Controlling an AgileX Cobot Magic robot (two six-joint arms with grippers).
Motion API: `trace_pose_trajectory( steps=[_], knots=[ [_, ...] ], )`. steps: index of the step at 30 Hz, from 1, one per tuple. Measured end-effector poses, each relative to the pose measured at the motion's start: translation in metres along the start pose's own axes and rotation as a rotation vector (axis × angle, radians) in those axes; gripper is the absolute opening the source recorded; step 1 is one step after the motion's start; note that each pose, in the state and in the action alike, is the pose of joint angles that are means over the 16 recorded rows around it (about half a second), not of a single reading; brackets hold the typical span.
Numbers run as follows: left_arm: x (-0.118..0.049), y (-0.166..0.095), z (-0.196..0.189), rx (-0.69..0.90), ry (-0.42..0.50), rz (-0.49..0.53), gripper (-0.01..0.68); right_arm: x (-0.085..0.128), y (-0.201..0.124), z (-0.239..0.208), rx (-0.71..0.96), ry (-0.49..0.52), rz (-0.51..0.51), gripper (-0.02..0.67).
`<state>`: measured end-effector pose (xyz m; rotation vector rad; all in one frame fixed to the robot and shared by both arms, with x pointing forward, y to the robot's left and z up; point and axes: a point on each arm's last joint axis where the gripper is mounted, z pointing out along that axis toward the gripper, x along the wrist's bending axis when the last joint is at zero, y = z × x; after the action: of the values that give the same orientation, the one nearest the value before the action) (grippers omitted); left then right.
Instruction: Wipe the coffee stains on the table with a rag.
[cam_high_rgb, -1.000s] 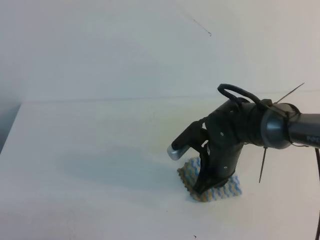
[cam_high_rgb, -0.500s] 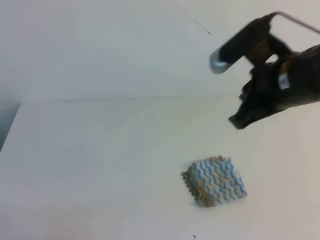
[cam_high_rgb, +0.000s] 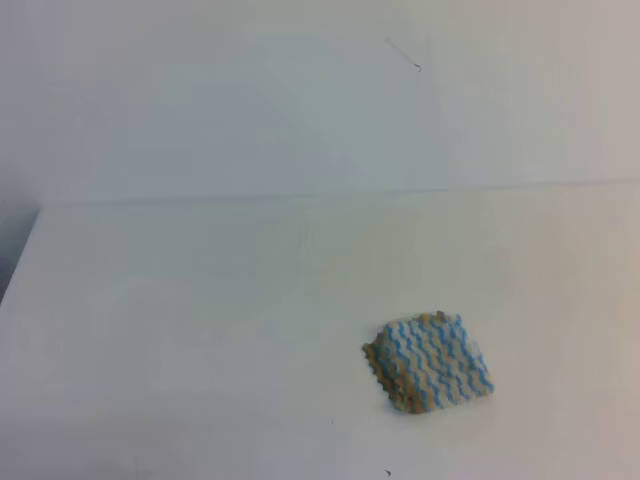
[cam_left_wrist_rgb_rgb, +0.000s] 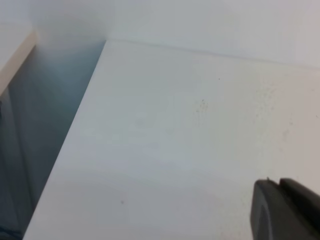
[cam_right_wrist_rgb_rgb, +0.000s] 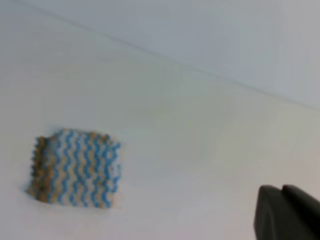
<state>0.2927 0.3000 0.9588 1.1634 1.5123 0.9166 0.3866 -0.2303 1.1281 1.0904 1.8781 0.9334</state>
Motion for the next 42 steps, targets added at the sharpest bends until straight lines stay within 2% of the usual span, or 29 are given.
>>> trace_pose_trajectory(
  steps=[6, 11, 19, 26, 33, 42],
  knots=[
    [0.000, 0.000, 0.000, 0.001, 0.000, 0.000, -0.001, -0.003, -0.051, -0.037, -0.130, 0.045, 0.132, 0.003],
    [0.000, 0.000, 0.000, 0.001, 0.000, -0.001, -0.001, -0.003, -0.078, -0.053, -0.219, 0.076, 0.209, 0.002],
    [0.000, 0.000, 0.000, 0.001, 0.000, -0.001, -0.001, -0.003, -0.096, -0.060, -0.238, 0.082, 0.267, -0.001],
    [0.000, 0.000, 0.000, 0.001, 0.000, -0.001, -0.001, -0.003, -0.102, -0.058, -0.207, 0.066, 0.269, -0.004],
    [0.000, 0.000, 0.000, 0.001, 0.000, 0.000, -0.001, -0.009, -0.106, -0.060, -0.212, -0.028, 0.277, -0.004],
    [0.000, 0.000, 0.000, -0.001, 0.000, 0.001, -0.001, -0.015, -0.122, -0.064, -0.347, -0.296, 0.262, -0.004]
  ],
)
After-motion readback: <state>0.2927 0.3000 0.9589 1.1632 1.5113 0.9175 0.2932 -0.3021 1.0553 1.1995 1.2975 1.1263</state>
